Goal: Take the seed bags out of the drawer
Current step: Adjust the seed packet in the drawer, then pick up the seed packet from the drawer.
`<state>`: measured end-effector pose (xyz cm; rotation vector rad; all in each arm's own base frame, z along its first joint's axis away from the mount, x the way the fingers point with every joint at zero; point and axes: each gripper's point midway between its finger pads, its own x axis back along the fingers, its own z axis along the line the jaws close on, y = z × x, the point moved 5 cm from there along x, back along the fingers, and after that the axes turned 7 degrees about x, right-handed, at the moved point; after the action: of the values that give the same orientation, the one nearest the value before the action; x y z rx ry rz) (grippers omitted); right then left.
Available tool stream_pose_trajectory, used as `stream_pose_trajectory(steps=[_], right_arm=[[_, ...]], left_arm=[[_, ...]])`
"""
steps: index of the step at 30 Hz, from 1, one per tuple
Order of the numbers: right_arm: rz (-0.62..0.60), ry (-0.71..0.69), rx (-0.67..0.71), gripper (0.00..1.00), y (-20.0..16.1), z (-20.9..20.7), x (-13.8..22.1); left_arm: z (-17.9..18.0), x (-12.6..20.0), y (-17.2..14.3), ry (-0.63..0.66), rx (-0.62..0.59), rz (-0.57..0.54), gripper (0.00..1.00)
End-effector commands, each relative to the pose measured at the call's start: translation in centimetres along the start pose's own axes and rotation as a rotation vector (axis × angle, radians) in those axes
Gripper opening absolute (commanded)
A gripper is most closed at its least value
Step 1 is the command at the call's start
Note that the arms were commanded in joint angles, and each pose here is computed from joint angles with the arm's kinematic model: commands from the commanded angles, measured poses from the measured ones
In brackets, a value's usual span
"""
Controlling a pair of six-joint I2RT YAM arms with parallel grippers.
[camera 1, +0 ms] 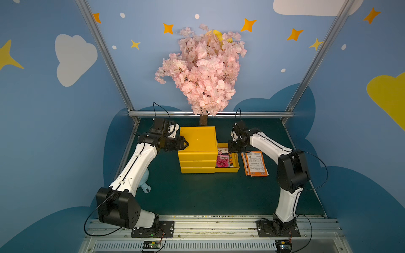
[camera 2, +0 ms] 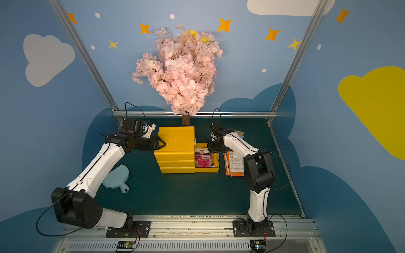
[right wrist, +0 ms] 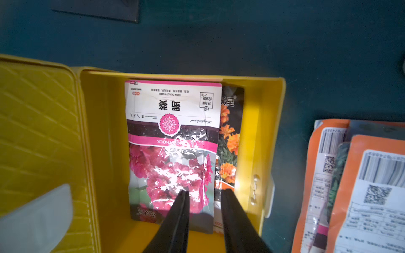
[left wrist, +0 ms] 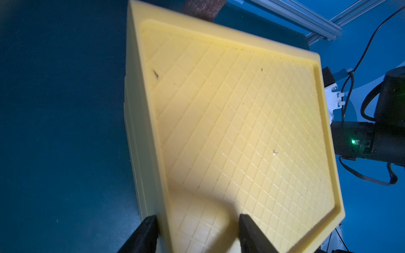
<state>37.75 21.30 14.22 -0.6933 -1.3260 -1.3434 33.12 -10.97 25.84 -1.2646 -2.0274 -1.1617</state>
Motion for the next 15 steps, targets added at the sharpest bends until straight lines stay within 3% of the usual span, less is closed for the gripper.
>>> stream_pose_trajectory(steps=[1, 15], right_arm=[[-0.002, -0.023, 0.032, 0.31, -0.3, 0.4, 1.0], [0.104, -0.033, 0.025, 0.36, -1.2, 0.8, -3.9]], left_arm=[[1.5, -2.9, -2.4, 0.05, 0.037, 0.15, 0.6], [1.5, -2.8, -2.5, 0.052, 0.031, 0.152, 0.6]])
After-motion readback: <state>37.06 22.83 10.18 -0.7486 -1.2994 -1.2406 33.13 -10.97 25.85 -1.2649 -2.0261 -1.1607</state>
